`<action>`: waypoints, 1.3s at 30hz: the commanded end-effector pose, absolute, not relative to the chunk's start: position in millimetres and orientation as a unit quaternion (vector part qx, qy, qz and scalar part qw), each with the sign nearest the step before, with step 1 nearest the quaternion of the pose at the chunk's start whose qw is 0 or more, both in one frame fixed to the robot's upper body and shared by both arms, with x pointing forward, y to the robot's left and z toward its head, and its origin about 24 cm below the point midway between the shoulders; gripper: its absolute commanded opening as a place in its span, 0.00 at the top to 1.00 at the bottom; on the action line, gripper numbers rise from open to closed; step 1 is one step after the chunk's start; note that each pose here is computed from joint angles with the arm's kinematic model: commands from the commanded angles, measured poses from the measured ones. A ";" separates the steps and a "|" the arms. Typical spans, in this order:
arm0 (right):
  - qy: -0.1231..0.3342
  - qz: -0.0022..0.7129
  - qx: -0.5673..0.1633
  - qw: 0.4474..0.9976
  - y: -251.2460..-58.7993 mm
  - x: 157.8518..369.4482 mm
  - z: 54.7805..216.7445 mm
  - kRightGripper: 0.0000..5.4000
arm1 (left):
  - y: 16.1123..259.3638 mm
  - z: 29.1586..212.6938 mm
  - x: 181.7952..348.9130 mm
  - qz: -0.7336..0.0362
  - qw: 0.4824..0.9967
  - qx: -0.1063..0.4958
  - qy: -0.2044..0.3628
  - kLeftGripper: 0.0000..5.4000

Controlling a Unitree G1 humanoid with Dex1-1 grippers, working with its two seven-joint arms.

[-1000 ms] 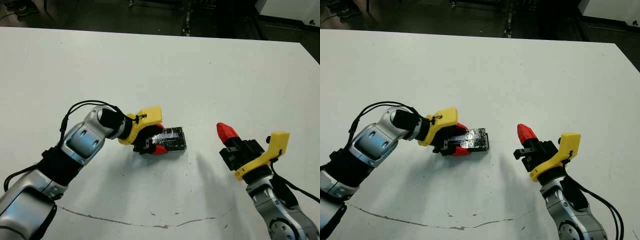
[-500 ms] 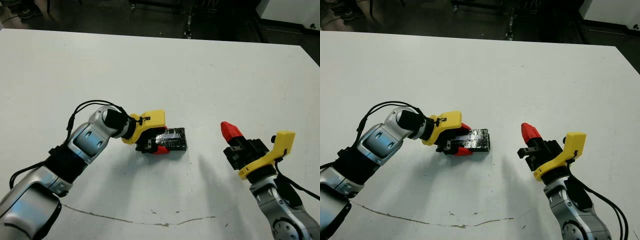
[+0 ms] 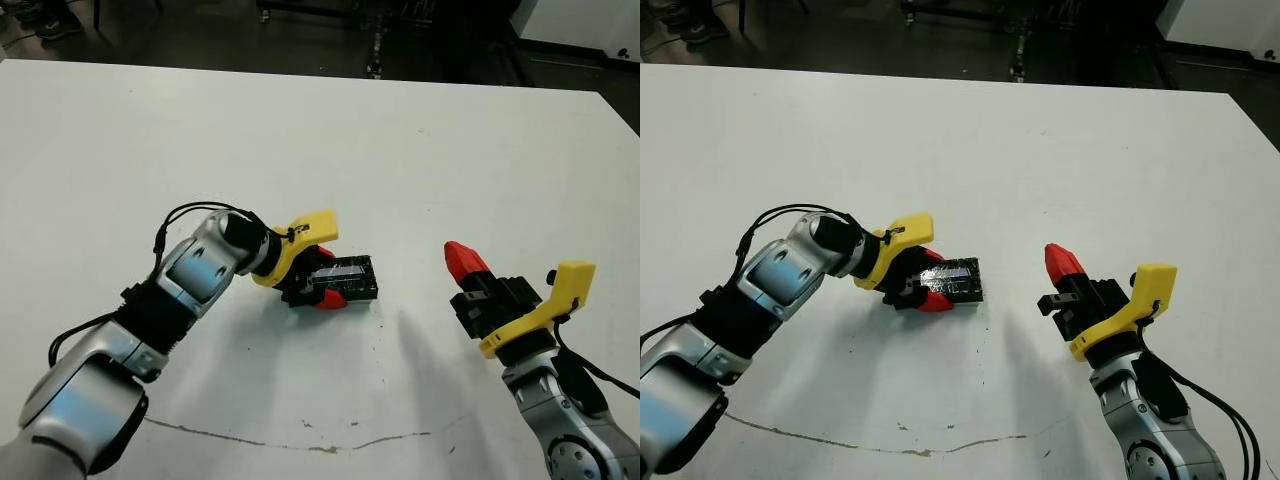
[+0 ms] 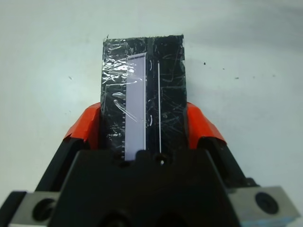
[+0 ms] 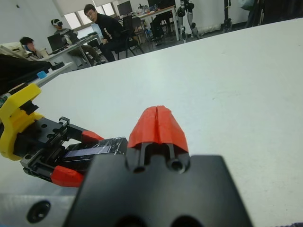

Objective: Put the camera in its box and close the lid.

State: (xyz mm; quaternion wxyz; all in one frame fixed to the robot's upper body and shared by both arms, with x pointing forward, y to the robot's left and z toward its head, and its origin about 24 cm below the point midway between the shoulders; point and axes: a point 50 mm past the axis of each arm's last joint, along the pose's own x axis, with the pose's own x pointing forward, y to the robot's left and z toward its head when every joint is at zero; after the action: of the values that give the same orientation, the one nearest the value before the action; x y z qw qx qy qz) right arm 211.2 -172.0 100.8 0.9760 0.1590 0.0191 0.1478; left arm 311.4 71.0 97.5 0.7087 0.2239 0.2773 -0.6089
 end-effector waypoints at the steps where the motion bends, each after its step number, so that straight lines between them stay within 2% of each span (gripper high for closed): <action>1: 0.016 0.145 0.151 0.978 -175.0 211.2 102.6 1.00 | 56.5 66.8 292.5 -0.622 0.680 0.191 0.338 0.41; 7: 0.018 0.144 0.151 0.978 -174.8 211.6 103.0 1.00 | 51.5 66.8 289.9 -0.634 0.671 0.228 0.310 0.41; 12: 0.015 0.147 0.151 0.978 -174.7 211.6 102.2 1.00 | 51.3 68.5 288.5 -0.625 0.672 0.302 0.258 0.41; 15: 0.016 0.145 0.151 0.978 -174.7 211.6 102.2 1.00 | 52.0 69.9 286.4 -0.628 0.664 0.335 0.228 0.32; 20: 0.019 0.146 0.151 0.978 -174.8 211.7 102.8 1.00 | 55.2 69.5 285.7 -0.640 0.660 0.333 0.209 0.19; 28: 0.018 0.146 0.157 0.977 -173.5 212.0 103.1 1.00 | 61.6 70.4 288.1 -0.638 0.666 0.327 0.209 0.00; 39: 0.016 0.150 0.157 0.976 -173.4 213.5 103.6 1.00 | 86.3 64.9 296.8 -0.600 0.691 0.335 0.226 0.00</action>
State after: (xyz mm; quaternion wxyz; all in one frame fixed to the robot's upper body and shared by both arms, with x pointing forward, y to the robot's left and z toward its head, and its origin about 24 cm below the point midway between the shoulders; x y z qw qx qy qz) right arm 212.7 -171.2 103.1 0.9749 0.1620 0.0148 0.1520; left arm 299.8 58.7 96.7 0.6896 0.3320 0.1460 -0.6269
